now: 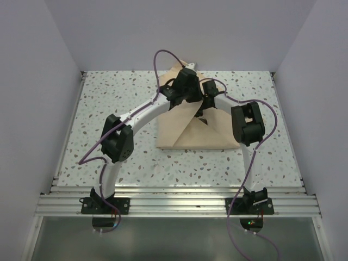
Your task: Prepare the surgical pack
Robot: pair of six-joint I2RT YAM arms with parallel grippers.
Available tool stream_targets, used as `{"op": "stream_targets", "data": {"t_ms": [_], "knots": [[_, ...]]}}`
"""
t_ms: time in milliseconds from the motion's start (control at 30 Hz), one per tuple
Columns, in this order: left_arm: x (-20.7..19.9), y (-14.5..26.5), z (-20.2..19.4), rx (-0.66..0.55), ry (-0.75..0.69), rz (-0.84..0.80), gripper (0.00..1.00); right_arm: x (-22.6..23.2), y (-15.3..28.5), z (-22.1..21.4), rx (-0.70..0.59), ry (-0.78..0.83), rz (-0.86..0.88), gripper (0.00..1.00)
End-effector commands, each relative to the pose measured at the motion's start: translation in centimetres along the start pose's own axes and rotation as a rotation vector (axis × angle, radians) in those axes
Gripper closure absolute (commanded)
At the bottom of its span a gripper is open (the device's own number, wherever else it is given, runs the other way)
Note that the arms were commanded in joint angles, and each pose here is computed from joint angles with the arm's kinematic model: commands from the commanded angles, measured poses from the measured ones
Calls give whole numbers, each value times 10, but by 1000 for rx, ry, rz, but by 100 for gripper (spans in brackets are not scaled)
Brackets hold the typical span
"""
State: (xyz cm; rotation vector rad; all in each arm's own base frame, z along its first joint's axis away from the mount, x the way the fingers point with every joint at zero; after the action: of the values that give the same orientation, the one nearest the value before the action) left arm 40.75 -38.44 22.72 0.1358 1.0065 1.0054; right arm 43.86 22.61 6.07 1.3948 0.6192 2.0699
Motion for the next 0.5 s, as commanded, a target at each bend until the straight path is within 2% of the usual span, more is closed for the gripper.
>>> {"op": "stream_targets", "data": {"t_ms": [0,167,300,367,467], "knots": [[-56,41,44,-146,-10,-201,100,-11,-7,-2,5,-45,-30,87],[-42,48,46,-154,-10,-176,100,-2,4,22,-52,-60,-9,79],[-35,52,48,-162,-19,-162,100,6,10,37,-86,-69,1,64],[-33,52,47,-164,-22,-159,100,9,14,44,-103,-68,3,61],[-32,51,46,-159,-22,-158,100,14,21,55,-133,-67,-6,52]]}}
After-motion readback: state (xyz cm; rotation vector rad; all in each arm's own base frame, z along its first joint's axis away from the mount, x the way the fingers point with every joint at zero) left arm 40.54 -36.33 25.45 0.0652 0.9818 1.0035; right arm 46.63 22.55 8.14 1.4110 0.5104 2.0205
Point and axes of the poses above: each gripper's point midway between its finger pads, its own y axis back along the fingers, its own x axis along the line the jaws close on, z = x × y, the point moved 6 cm from there along y, back along the fingers, and after that the axes turned 8 degrees about y, right-handed, at the moved point
